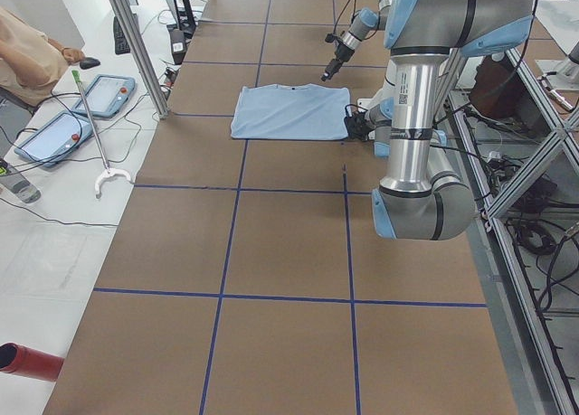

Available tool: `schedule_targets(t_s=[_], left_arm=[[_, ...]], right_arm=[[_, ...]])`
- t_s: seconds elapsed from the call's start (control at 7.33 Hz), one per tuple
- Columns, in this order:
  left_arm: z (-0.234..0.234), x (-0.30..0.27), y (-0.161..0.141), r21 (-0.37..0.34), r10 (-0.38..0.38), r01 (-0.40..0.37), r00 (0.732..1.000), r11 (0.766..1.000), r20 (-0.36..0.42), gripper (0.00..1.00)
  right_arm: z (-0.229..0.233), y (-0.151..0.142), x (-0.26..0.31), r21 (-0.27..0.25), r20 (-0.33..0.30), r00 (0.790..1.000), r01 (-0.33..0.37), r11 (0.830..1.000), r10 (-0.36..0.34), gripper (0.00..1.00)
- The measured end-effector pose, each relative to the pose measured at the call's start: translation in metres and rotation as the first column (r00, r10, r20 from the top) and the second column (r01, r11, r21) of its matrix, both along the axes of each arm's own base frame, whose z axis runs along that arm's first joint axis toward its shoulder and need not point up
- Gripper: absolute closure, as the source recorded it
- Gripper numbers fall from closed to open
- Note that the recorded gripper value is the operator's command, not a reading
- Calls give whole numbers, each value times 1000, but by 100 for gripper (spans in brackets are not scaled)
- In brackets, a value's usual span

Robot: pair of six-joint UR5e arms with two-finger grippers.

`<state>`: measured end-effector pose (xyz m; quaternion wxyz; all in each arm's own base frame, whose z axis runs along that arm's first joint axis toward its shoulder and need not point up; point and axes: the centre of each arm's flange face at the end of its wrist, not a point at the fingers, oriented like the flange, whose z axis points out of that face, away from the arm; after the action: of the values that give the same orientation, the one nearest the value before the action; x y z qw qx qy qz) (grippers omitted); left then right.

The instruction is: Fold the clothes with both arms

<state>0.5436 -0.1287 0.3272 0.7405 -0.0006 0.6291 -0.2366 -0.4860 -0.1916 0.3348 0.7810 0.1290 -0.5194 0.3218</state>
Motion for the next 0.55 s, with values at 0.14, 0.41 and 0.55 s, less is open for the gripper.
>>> schedule_targets(t_s=[0.14, 0.41, 0.55], left_arm=[[0, 0, 0, 1, 1, -1, 1000, 1000, 0, 100], [1, 1, 1, 2, 2, -2, 1000, 1000, 3, 100], [2, 1, 1, 2, 3, -3, 1000, 1000, 4, 100]], right_arm=[[3, 3, -7, -37, -40, 999, -19, 999, 17, 3], [-4, 9, -22, -90, -96, 995, -47, 995, 38, 5], [-7, 14, -30, -105, -118, 992, -50, 993, 38, 5]])
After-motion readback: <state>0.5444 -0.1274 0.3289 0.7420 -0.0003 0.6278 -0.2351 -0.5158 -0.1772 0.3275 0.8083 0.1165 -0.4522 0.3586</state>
